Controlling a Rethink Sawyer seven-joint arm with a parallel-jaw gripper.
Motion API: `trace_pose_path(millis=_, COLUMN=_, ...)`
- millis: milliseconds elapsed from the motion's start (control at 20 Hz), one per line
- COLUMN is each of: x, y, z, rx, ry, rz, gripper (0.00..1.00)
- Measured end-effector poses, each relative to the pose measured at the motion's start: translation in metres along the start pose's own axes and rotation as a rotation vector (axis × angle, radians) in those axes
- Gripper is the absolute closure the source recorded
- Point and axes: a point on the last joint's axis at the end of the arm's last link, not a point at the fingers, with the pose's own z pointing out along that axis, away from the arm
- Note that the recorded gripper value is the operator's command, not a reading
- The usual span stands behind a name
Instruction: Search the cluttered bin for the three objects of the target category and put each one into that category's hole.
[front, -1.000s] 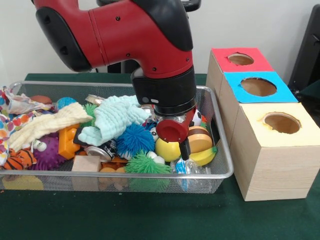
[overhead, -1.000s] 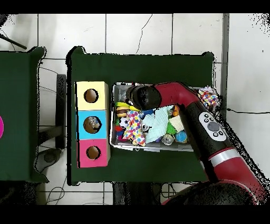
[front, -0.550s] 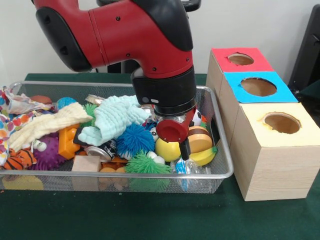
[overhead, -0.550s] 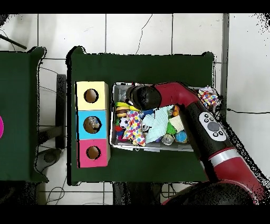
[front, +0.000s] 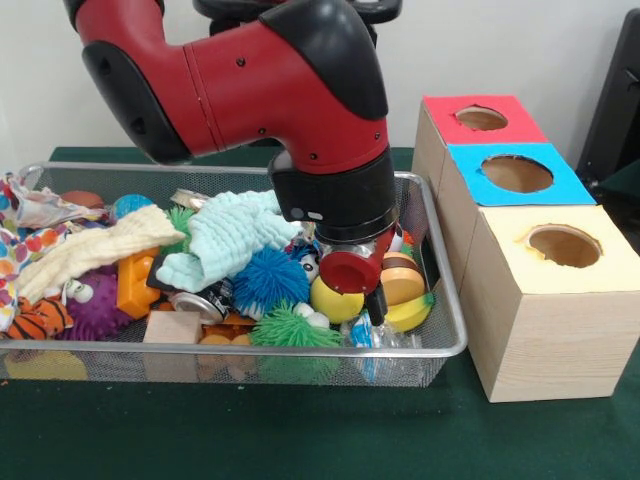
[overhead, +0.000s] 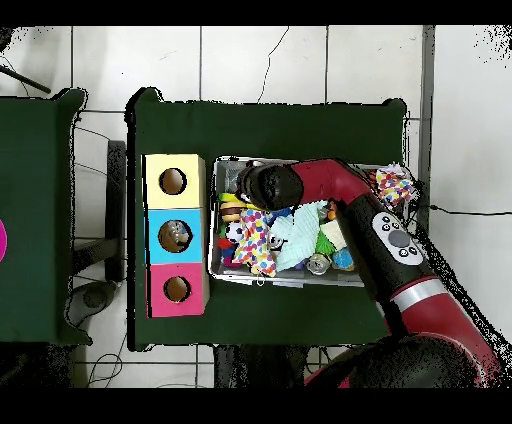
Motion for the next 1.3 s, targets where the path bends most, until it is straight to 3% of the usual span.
trace_pose_path(millis=300, x=0.001, y=0.007, z=0.01, rx=-0.018, ry=-0.006, rz=0.004, gripper=1.0)
trace_pose_path(millis=1200, x=-0.002, y=0.011, z=0.014, rx=-0.024, ry=0.006, rz=-0.006, gripper=1.0)
trace_pose_path(millis=1250, x=-0.004, y=0.012, z=0.015, rx=-0.026, ry=0.007, rz=-0.009, gripper=0.0)
trace_pose_path(millis=1300, x=-0.004, y=0.012, z=0.015, rx=-0.026, ry=0.007, rz=-0.009, gripper=0.0)
